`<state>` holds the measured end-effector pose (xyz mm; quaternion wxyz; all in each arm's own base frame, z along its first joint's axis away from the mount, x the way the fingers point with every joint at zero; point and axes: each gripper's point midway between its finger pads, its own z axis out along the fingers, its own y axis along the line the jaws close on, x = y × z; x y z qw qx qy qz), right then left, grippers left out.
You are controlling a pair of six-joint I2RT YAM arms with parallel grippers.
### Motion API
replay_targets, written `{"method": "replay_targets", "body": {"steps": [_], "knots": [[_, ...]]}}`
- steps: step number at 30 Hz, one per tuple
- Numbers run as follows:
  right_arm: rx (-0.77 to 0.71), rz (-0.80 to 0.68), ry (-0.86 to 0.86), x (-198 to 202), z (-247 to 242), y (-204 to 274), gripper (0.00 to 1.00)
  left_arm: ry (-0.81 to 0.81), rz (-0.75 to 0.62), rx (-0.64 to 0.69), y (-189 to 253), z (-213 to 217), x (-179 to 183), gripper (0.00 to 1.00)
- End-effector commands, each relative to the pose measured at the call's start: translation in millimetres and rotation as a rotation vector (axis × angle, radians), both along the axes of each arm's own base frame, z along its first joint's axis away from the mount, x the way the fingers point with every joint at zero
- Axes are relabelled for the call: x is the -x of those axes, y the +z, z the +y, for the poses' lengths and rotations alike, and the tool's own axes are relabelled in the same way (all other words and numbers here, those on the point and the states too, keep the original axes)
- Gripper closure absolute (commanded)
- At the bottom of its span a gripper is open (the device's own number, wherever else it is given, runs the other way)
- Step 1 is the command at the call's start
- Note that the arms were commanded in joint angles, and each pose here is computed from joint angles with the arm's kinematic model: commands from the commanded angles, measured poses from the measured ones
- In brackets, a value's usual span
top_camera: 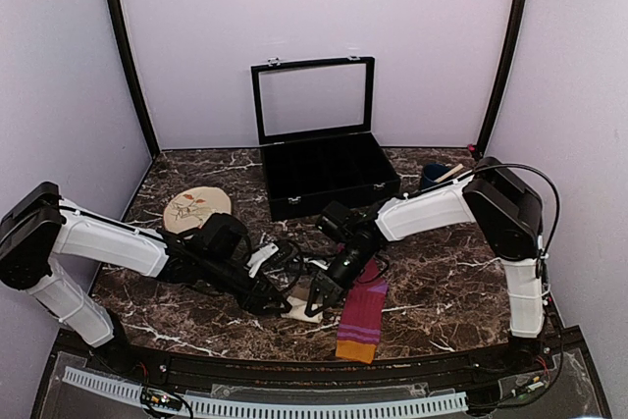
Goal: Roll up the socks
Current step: Roll the sock at the center of the board.
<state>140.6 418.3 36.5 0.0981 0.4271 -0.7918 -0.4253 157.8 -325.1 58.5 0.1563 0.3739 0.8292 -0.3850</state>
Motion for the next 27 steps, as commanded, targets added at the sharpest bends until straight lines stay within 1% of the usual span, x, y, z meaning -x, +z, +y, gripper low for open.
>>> {"method": "replay_targets", "body": {"steps": [1,4,9,19,23,27], "knots": [[-0.002,0.044,-0.008,2,-3,-5,1.0,-0.068,-0.05,-0.009,3,-10,3,0.48],[0.002,0.046,-0.011,1,-4,-7,1.0,-0.111,-0.056,-0.031,-1,-15,9,0.5],[0.009,0.053,-0.02,1,-8,-9,1.0,-0.179,-0.054,-0.078,-12,-23,21,0.57],[0.021,0.058,-0.03,2,-14,-12,1.0,-0.189,-0.056,-0.16,-31,-14,29,0.64],[0.026,0.063,-0.027,5,-17,-14,1.0,-0.178,-0.067,-0.19,-37,-8,28,0.63],[0.031,0.069,-0.027,7,-21,-15,1.0,-0.146,-0.111,-0.22,-39,-3,21,0.56]]}}
